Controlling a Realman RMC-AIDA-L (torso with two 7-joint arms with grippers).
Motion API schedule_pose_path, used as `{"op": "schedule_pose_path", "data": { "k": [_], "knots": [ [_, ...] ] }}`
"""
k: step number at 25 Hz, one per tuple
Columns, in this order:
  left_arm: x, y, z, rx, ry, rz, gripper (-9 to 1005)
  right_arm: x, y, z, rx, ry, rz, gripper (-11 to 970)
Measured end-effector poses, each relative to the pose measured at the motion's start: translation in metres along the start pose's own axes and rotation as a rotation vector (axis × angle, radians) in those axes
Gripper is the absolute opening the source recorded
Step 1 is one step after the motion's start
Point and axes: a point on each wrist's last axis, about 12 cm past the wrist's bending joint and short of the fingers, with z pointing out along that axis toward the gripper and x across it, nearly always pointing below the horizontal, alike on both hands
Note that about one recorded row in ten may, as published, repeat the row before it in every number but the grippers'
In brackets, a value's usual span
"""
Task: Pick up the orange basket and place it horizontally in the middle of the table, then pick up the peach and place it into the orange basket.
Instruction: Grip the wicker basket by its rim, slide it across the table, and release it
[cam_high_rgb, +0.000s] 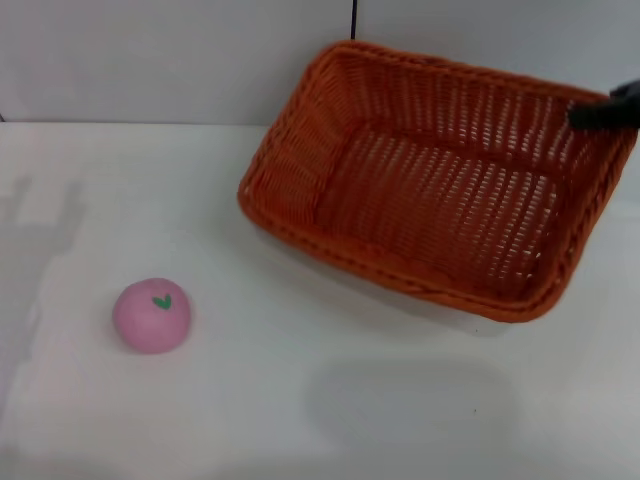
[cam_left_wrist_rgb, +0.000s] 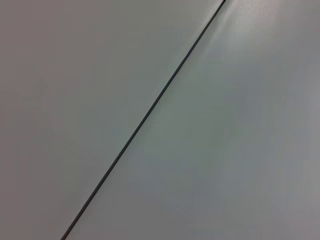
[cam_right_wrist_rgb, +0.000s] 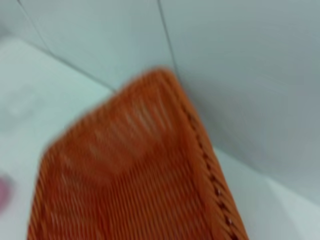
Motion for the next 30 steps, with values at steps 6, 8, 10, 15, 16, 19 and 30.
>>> {"op": "schedule_pose_path", "data": {
  "k": [6, 8, 10, 15, 16, 19, 30],
  "knots": [
    [0.001, 0.0, 0.0, -0.005, 0.005, -0.001, 814, -0.003, 0.003, -0.014, -0.048, -0.117, -0.028, 175],
    [0.001, 0.001, 0.0, -0.006, 0.006, -0.001, 815, -0.002, 0.002, -0.02, -0.08, -0.173, -0.035, 175],
    [0.001, 0.001, -0.001, -0.008, 0.007, -0.001, 815, 0.001, -0.001, -0.027, -0.13, -0.222, -0.049, 176],
    [0.001, 0.001, -0.001, -0.009, 0.007, -0.001, 815, 0.007, -0.003, -0.029, -0.203, -0.242, -0.116, 176],
    [0.001, 0.001, -0.001, -0.009, 0.007, -0.001, 815, 0.007, -0.003, -0.029, -0.203, -0.242, -0.116, 176],
    [0.001, 0.0, -0.001, -0.011, 0.009, -0.003, 815, 0.01, -0.005, -0.026, -0.216, -0.235, -0.169, 175],
    [0.003, -0.001, -0.001, -0.015, 0.012, -0.012, 814, 0.017, -0.02, 0.001, -0.139, -0.283, -0.367, 175]
  ]
}}
